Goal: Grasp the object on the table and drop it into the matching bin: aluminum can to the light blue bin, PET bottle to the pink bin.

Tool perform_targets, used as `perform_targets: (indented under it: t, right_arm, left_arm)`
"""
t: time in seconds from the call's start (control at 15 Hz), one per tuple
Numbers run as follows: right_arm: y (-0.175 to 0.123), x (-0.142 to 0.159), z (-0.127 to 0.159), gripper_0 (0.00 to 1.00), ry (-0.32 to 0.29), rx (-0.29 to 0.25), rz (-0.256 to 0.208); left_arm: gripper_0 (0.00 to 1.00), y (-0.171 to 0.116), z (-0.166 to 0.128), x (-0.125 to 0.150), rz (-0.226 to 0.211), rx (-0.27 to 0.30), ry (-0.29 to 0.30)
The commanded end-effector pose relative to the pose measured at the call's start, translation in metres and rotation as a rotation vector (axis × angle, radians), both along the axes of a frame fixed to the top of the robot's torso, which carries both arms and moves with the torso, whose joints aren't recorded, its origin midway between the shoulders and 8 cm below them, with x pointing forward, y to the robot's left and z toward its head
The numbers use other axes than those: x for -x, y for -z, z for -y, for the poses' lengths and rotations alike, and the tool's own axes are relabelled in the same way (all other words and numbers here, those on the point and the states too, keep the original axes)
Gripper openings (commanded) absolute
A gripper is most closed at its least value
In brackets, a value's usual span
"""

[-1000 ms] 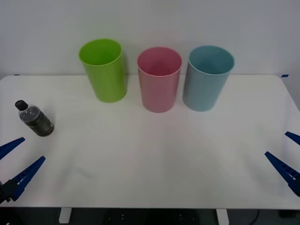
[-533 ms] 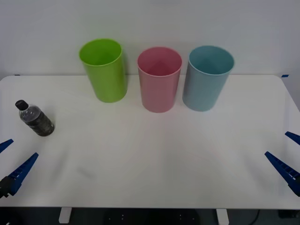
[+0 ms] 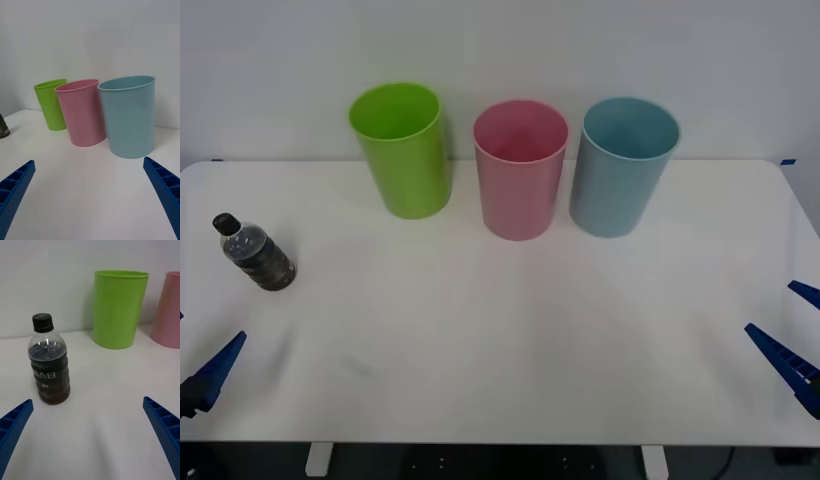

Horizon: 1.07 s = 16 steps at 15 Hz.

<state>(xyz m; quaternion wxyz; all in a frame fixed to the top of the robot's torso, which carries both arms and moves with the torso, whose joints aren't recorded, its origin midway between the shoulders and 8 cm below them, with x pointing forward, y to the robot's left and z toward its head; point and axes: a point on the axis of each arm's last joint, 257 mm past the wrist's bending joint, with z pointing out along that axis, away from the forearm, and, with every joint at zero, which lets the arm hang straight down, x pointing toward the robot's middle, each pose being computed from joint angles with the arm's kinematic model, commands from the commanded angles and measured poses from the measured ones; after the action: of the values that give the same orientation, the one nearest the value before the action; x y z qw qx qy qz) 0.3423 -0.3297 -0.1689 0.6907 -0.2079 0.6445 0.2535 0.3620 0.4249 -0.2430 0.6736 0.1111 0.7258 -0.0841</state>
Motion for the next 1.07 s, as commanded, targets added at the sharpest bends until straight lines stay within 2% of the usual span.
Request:
perform_targets:
  t: [0.07, 0.33, 0.73, 1.07]
  right_arm:
    - [0.0, 0.0, 0.0, 1.0, 0.0, 0.0, 0.0]
    - [0.0, 0.0, 0.0, 1.0, 0.0, 0.0, 0.0]
    - [0.0, 0.0, 0.0, 1.0, 0.0, 0.0, 0.0]
    - [0.0, 0.0, 0.0, 1.0, 0.0, 0.0, 0.0]
  left_arm:
    - [1.0, 0.013, -0.018, -0.006, -0.008, -0.01, -0.049]
    - [1.0, 0.018, -0.025, -0.026, -0.015, -0.009, -0.112]
    - [1.0, 0.028, -0.02, -0.061, -0.012, 0.046, -0.119]
    - [1.0, 0.026, -0.017, -0.092, -0.006, 0.049, -0.154]
